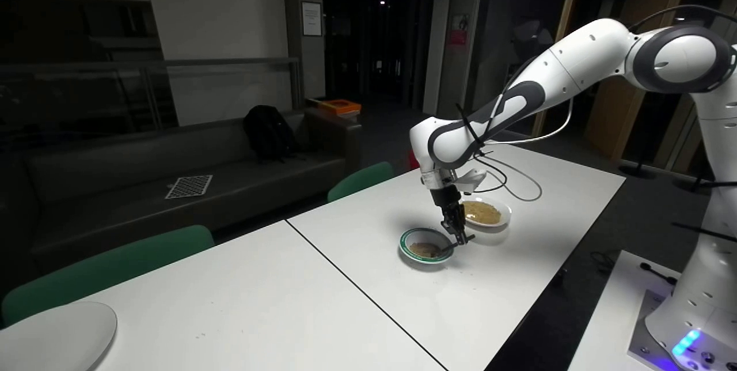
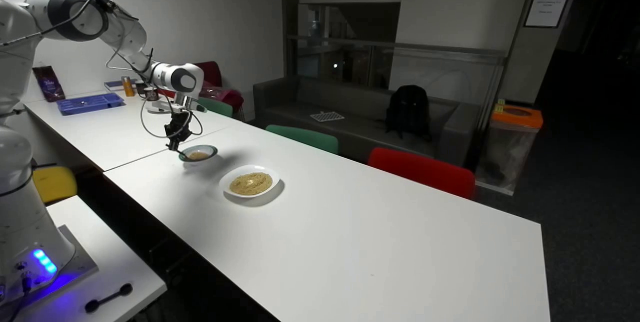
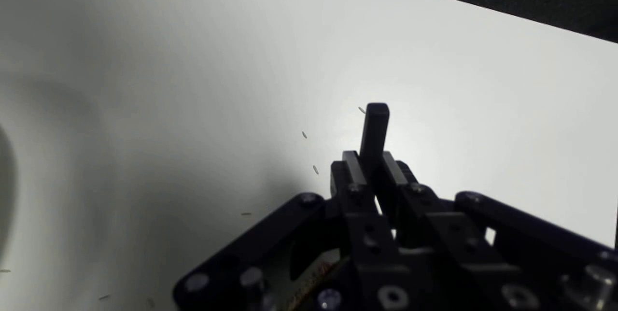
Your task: Use the silver spoon to spoon out some contents from the bowl on the left and place them in the bowl on the right
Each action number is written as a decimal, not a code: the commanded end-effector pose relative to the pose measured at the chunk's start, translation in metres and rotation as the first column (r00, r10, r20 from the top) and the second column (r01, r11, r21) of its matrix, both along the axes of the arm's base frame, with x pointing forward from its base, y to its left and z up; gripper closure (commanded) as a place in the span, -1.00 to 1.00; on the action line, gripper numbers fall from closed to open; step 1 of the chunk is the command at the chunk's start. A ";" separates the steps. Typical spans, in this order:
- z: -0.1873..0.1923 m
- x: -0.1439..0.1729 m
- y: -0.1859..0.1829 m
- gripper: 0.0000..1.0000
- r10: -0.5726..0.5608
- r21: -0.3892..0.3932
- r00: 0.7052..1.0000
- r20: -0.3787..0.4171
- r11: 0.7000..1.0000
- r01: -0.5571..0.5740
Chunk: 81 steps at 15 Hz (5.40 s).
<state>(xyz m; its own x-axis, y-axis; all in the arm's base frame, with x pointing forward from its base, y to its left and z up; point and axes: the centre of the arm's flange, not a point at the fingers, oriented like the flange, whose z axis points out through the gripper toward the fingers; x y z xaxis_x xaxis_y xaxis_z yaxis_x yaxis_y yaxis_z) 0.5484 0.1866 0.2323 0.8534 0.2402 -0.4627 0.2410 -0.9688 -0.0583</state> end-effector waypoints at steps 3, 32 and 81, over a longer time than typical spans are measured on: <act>0.022 -0.017 -0.019 0.94 -0.003 0.072 0.999 0.050 0.997 0.000; 0.040 -0.040 -0.050 0.94 0.156 0.179 0.971 0.181 0.966 -0.189; 0.139 -0.091 -0.192 0.94 -0.007 0.118 0.794 0.608 0.990 -0.081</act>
<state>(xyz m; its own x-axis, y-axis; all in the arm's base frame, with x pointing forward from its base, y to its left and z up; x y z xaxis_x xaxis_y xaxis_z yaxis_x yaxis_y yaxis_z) 0.4808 0.0166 0.3698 0.9383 0.3179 0.1359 0.3213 -0.9470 -0.0037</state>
